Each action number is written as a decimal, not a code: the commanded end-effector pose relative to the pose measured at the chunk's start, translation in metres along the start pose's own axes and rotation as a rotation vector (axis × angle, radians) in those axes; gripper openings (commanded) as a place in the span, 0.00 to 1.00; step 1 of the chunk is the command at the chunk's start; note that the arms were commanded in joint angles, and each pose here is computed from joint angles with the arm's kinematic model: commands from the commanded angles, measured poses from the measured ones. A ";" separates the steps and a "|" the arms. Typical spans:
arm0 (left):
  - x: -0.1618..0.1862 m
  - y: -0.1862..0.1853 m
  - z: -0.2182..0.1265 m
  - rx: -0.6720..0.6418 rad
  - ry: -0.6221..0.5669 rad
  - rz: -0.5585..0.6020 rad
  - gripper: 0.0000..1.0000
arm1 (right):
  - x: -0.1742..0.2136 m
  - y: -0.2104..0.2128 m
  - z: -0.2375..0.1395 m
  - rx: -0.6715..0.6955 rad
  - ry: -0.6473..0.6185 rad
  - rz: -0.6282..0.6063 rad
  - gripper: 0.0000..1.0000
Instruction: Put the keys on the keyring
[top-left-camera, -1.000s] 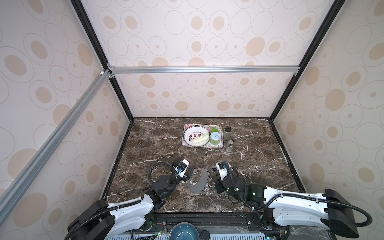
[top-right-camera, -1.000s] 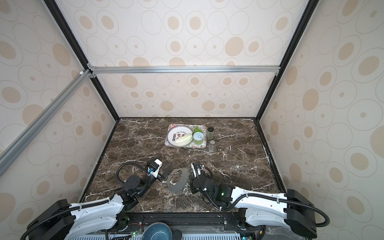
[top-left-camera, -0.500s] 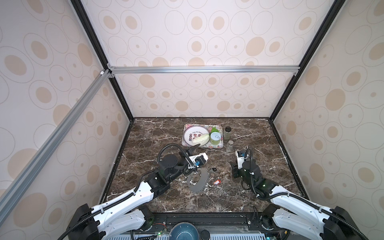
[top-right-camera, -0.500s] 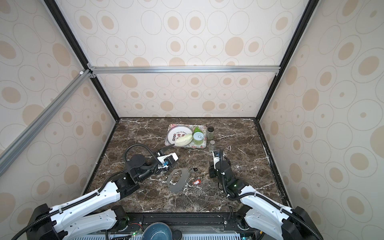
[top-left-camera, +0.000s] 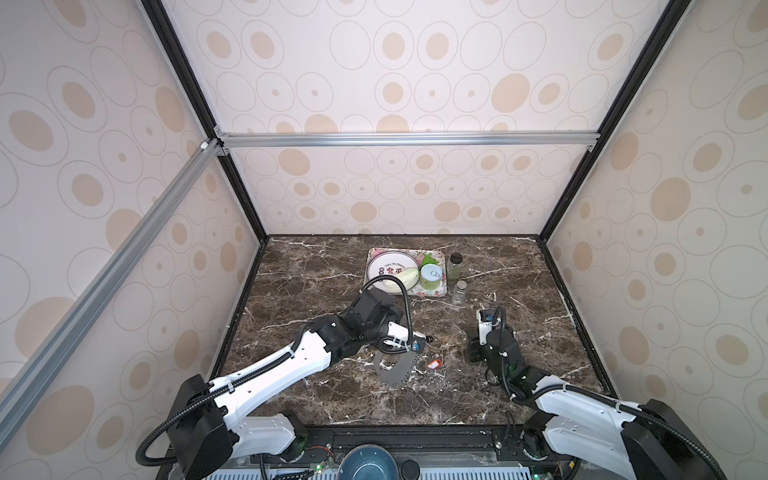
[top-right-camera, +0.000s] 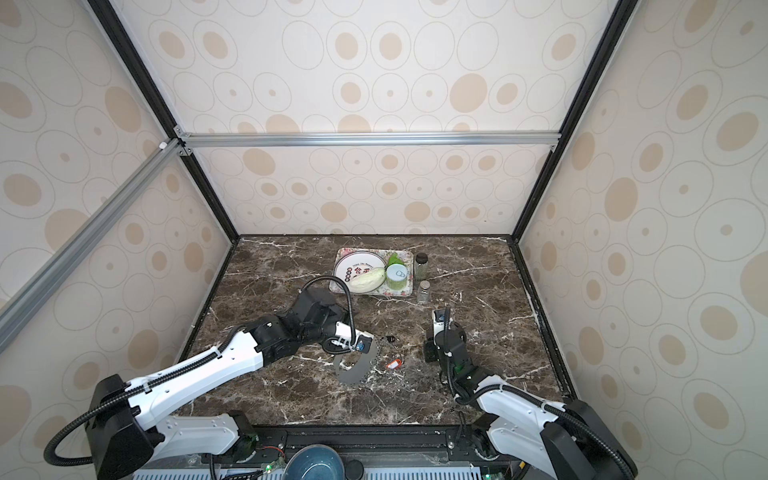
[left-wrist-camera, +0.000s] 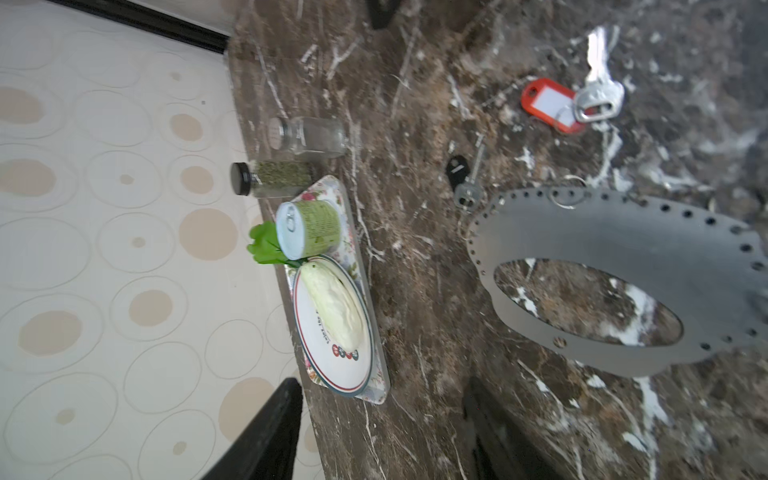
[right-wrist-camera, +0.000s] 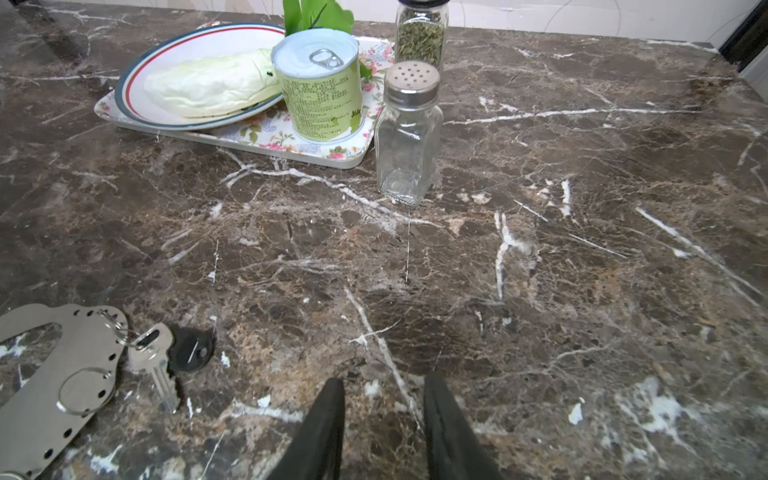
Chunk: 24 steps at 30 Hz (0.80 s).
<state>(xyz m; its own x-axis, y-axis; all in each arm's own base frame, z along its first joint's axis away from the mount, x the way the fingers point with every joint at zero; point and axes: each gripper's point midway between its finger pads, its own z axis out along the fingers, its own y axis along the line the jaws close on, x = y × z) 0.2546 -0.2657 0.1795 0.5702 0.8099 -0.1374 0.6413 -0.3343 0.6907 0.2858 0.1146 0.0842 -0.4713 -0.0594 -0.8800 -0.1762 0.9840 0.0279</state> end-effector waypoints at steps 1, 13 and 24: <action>0.008 -0.020 0.005 0.137 0.061 0.179 0.57 | -0.016 -0.004 0.002 0.023 -0.055 0.028 0.34; -0.017 -0.069 0.044 0.335 -0.007 0.509 0.57 | -0.017 -0.008 0.008 0.028 -0.041 0.044 0.34; -0.042 -0.098 0.066 0.503 -0.042 0.653 0.45 | -0.016 -0.006 0.010 0.020 -0.026 0.035 0.34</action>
<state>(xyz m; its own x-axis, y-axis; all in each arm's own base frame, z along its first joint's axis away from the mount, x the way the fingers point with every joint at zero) 0.2137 -0.2948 0.0695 0.8833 0.4449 0.1479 0.3887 -0.8713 0.2995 0.2980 0.1102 0.0853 -0.4696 -0.0341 -0.8822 -0.1459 0.9885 0.0395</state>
